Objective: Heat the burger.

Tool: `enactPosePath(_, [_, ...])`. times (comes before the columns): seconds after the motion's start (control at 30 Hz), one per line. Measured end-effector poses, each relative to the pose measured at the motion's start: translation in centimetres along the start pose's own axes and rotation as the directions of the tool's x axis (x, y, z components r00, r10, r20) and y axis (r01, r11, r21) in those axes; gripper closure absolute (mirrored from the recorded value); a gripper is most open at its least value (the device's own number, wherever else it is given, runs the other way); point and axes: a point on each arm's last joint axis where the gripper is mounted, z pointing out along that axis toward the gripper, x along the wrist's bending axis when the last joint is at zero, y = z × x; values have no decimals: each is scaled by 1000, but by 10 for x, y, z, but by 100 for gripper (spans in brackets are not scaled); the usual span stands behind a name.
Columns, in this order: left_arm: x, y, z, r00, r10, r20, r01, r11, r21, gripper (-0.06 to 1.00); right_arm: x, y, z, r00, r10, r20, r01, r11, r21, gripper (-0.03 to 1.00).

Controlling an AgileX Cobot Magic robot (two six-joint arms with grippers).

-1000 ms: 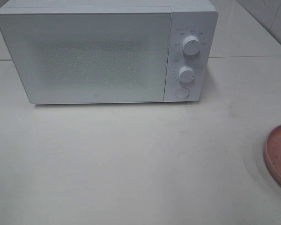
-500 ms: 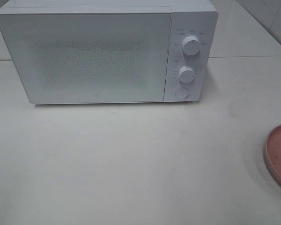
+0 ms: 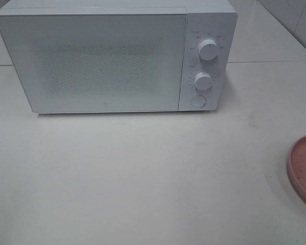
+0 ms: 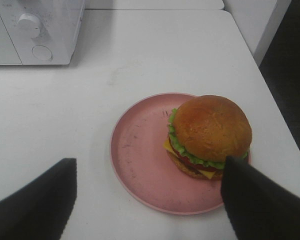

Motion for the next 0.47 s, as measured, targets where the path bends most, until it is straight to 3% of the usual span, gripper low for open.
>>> enactPosePath(0.47, [0, 0, 0, 1000, 0, 0, 0, 1000, 0, -5, 0, 0, 0, 1000, 0, 0, 0, 1000, 0, 20])
